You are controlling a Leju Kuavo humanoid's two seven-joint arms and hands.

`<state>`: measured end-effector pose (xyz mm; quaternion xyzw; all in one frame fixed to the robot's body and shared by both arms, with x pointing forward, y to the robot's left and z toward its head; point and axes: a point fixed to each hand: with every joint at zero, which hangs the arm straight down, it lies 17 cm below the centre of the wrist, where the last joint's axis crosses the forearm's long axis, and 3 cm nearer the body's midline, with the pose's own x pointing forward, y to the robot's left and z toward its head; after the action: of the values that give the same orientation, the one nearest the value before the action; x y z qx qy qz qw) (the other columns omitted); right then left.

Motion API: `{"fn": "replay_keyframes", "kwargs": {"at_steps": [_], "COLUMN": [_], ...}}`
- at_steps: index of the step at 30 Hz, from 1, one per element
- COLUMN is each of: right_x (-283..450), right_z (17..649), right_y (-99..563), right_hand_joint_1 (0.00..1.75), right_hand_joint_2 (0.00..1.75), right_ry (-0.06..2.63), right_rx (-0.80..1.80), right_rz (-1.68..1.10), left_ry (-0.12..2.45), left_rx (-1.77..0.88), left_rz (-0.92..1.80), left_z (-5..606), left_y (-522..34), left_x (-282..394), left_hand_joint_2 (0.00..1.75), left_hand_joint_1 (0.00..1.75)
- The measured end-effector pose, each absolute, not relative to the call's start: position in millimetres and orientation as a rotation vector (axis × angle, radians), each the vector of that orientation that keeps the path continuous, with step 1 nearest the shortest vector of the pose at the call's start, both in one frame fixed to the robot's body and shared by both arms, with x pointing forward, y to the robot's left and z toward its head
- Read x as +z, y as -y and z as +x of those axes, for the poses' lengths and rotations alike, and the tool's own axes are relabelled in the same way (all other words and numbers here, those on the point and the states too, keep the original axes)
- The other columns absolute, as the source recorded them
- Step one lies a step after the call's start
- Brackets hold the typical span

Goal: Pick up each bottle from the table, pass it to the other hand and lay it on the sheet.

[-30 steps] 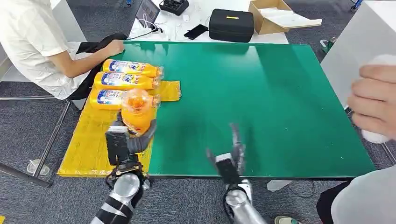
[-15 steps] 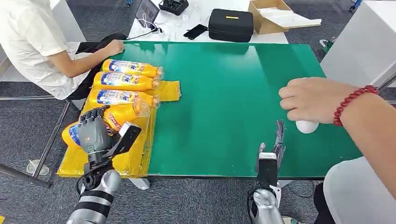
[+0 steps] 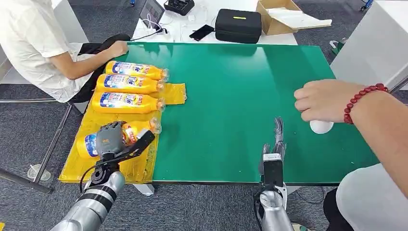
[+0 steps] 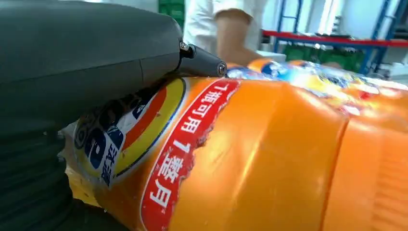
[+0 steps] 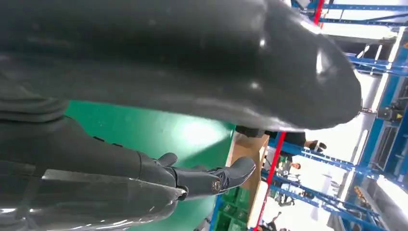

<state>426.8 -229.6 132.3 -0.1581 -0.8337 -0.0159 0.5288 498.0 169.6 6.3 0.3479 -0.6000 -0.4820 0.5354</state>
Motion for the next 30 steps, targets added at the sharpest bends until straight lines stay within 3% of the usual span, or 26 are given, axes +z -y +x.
{"fn": "replay_keyframes", "kwargs": {"at_steps": [9, 10, 12, 14, 21, 22, 30], "right_x": [132, 132, 132, 132, 131, 132, 132], "right_z": [427, 427, 427, 427, 427, 428, 433], "right_y": [229, 229, 228, 227, 225, 225, 230], "right_hand_joint_1": [0.0, 0.0, 0.0, 0.0, 0.0, 0.0, 0.0], "right_hand_joint_2": [0.0, 0.0, 0.0, 0.0, 0.0, 1.75, 1.75], "right_ry": [1.991, 1.991, 1.991, 1.992, 1.994, 1.994, 1.989], "right_rx": [-0.039, -0.039, -0.039, -0.033, -0.027, -0.029, -0.062], "right_rz": [-0.367, -0.367, -0.363, -0.353, -0.332, -0.33, -0.323], "left_ry": [1.407, 1.407, 1.404, 1.398, 1.336, 1.327, 1.303], "left_rx": [-1.19, -1.193, -1.206, -1.225, -1.318, -1.336, -1.471], "left_rz": [0.811, 0.811, 0.809, 0.804, 0.622, 0.596, 0.453], "left_z": [498, 498, 497, 496, 486, 486, 481], "left_y": [-169, -168, -167, -166, -144, -141, -126], "left_x": [-1, -1, -3, -5, -25, -26, -31], "left_hand_joint_2": [1.75, 1.75, 1.75, 1.75, 1.75, 1.75, 1.75], "left_hand_joint_1": [1.75, 1.61, 0.87, 0.02, 0.0, 0.0, 0.0]}}
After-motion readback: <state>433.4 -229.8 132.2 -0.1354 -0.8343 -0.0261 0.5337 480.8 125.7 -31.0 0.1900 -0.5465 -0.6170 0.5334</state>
